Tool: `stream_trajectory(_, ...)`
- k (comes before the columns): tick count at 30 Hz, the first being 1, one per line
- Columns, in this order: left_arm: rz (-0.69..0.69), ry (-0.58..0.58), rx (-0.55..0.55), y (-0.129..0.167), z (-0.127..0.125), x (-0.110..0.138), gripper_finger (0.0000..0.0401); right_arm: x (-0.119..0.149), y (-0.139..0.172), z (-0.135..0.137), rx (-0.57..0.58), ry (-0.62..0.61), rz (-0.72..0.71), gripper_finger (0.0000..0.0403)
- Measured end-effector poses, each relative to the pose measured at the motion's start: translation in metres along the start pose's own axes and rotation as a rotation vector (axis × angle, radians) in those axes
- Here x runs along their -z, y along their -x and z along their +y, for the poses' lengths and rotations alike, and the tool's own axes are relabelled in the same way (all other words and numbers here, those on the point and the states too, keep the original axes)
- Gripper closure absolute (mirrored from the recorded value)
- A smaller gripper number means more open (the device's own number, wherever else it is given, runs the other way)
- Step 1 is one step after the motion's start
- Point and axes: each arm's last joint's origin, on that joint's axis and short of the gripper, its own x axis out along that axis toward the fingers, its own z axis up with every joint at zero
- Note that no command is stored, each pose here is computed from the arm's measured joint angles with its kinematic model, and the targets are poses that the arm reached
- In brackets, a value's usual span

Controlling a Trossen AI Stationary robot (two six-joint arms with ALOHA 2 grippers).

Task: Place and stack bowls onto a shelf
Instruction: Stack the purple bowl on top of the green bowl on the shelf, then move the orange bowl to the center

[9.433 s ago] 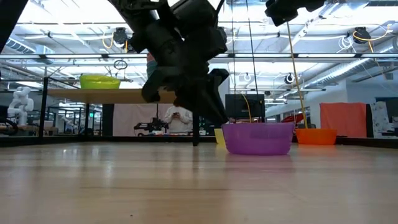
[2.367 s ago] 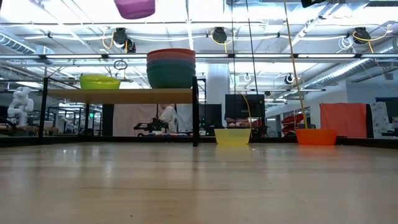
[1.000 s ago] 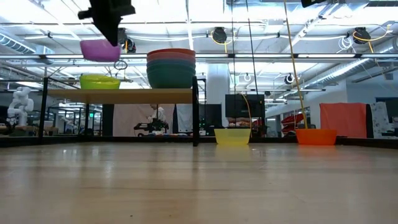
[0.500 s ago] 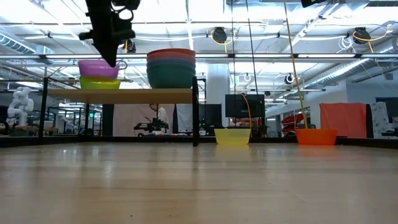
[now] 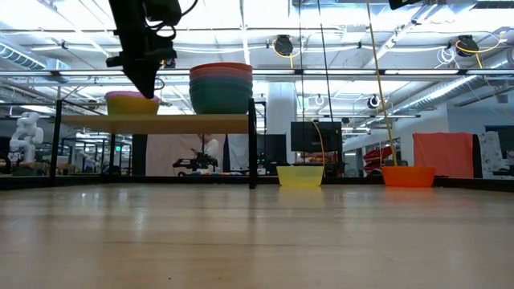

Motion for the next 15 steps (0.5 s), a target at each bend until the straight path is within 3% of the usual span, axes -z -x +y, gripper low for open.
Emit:
stream_trajectory(7,-0.015,0.005,-0.002,0.004,0.001,-0.003,0.0326,0.000,0.000,0.000,0.005,0.000,0.002,0.0287)
stream_trajectory(15,-0.104,0.003,0.025,0.028,0.003,-0.018,0.0323,0.001,0.000,-0.003,0.105,0.000,0.034,0.0287)
